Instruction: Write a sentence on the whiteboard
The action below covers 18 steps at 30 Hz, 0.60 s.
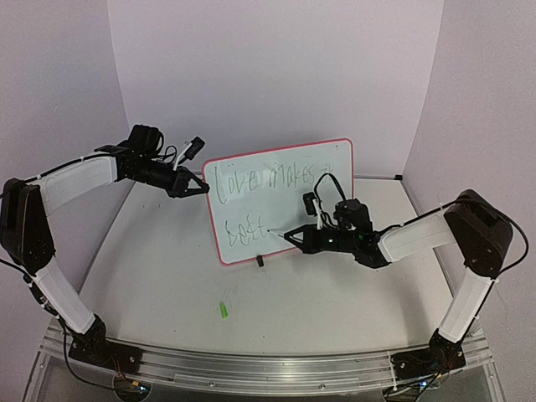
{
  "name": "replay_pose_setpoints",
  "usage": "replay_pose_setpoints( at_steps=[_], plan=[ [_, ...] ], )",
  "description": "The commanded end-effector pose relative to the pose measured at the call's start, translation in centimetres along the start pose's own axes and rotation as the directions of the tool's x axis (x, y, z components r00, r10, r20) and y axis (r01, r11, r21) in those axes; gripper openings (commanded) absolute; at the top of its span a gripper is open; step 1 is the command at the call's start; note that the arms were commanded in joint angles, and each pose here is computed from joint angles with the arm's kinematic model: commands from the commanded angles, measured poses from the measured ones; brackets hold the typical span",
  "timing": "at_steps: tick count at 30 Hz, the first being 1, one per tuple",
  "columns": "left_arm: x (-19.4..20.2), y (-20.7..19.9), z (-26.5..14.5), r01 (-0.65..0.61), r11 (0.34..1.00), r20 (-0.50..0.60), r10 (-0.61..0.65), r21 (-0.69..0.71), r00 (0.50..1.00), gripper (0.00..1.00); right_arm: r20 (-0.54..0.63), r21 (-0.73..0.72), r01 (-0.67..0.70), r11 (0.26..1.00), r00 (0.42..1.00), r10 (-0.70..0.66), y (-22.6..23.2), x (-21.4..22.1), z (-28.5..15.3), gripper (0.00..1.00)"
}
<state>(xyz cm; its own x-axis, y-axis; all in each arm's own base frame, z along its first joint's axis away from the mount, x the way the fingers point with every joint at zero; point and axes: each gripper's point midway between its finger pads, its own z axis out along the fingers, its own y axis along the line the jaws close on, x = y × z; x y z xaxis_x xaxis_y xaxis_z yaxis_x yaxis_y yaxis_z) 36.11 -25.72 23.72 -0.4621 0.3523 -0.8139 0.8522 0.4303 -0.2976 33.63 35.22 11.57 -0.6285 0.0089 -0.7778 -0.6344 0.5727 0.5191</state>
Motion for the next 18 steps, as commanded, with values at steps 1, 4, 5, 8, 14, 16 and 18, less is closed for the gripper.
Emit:
replay_pose_setpoints(
  at_steps=[1,4,5,8,14,16,18],
  plan=[
    [1.2,-0.8,0.8,-0.007,1.000,-0.054,0.008,0.012,0.999,0.00,0.054,0.005,0.006,1.000,0.999,-0.007,0.0,-1.7,0.4,0.00],
    [1.3,-0.8,0.8,-0.008,1.000,-0.055,0.008,0.012,0.998,0.00,0.064,0.024,0.005,1.000,0.998,-0.007,-0.3,-1.9,0.4,0.00],
    [1.3,-0.8,0.8,-0.008,1.000,-0.054,0.009,0.012,0.998,0.00,0.068,0.033,0.003,0.999,0.998,-0.006,-0.5,-2.0,0.3,0.00],
    [1.3,-0.8,0.8,-0.008,1.000,-0.055,0.008,0.012,0.998,0.00,0.072,0.049,-0.005,0.999,0.997,0.002,-0.9,-1.9,0.1,0.00],
    [1.2,-0.8,0.7,-0.009,1.000,-0.052,0.010,0.012,0.999,0.00,0.083,0.070,-0.012,0.997,0.997,0.006,-1.3,-2.0,-0.4,0.00],
    [1.3,-0.8,0.8,-0.008,1.000,-0.054,0.009,0.013,0.999,0.00,0.092,0.075,-0.010,0.997,0.996,0.003,-1.3,-2.3,-0.8,0.00],
    [1.2,-0.8,0.7,-0.009,1.000,-0.053,0.010,0.012,0.999,0.00,0.100,0.076,-0.007,0.997,0.995,0.000,-1.2,-2.6,-1.0,0.00]
  ],
)
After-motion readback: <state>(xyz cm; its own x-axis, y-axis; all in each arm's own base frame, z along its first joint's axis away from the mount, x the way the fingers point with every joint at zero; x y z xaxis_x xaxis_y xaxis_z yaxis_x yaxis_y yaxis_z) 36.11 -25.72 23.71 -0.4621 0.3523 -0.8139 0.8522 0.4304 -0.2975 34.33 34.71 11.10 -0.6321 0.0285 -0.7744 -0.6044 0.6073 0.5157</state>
